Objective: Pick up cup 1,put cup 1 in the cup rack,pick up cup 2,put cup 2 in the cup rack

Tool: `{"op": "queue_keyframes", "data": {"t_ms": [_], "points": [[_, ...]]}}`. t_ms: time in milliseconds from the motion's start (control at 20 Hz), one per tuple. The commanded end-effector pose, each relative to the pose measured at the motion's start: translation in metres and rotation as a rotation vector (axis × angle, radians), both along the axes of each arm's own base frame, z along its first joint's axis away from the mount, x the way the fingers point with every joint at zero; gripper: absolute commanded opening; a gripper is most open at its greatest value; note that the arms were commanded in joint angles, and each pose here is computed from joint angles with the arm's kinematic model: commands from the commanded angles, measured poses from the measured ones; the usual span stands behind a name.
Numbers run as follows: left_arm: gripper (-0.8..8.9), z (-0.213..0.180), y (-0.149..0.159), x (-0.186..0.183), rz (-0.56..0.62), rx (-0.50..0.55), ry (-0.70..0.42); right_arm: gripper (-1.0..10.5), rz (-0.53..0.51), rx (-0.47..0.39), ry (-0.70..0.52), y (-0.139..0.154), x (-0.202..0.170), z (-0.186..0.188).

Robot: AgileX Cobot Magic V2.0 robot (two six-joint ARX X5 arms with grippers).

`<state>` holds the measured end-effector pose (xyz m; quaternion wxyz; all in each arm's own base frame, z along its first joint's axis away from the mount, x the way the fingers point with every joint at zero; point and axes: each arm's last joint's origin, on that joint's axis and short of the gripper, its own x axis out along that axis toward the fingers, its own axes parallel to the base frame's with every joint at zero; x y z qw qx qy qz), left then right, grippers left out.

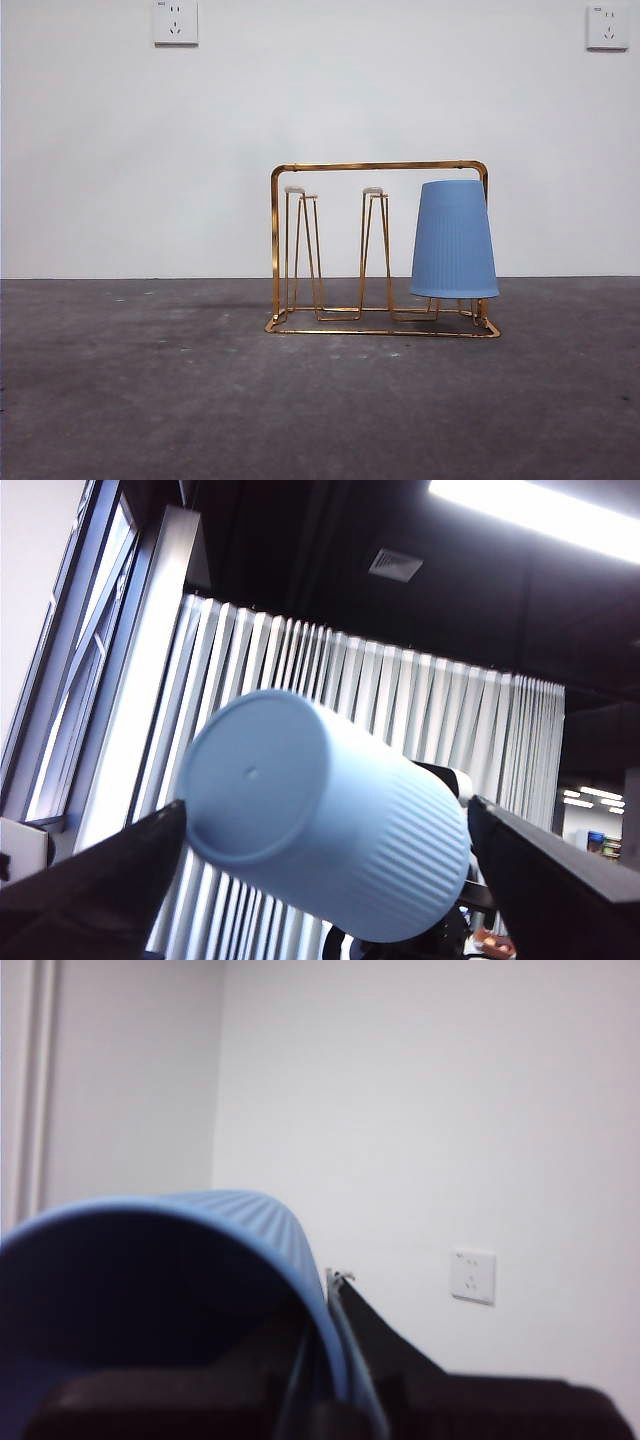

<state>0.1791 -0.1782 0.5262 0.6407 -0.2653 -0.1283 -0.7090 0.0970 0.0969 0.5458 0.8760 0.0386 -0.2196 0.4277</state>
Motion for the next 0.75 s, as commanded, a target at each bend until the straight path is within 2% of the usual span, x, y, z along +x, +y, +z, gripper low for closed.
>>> {"op": "queue_keyframes", "data": {"t_ms": [50, 550, 650, 750], "points": [[4.75, -0.004, -0.006, 0.003, -0.025, -0.017, 0.033, -0.1, 0.007, -0.004, -0.005, 0.004, 0.003, -0.001], [4.62, -0.004, -0.009, 0.006, -0.019, -0.057, 0.042, -0.1, 0.048, -0.021, -0.009, 0.016, 0.014, -0.003], [3.93, -0.004, -0.009, 0.006, -0.021, -0.059, 0.041, -0.1, 0.048, -0.022, -0.008, 0.017, 0.016, -0.004], [2.36, -0.004, -0.009, 0.006, -0.018, -0.061, 0.042, -0.1, 0.048, -0.023, -0.007, 0.017, 0.016, -0.004]]}}
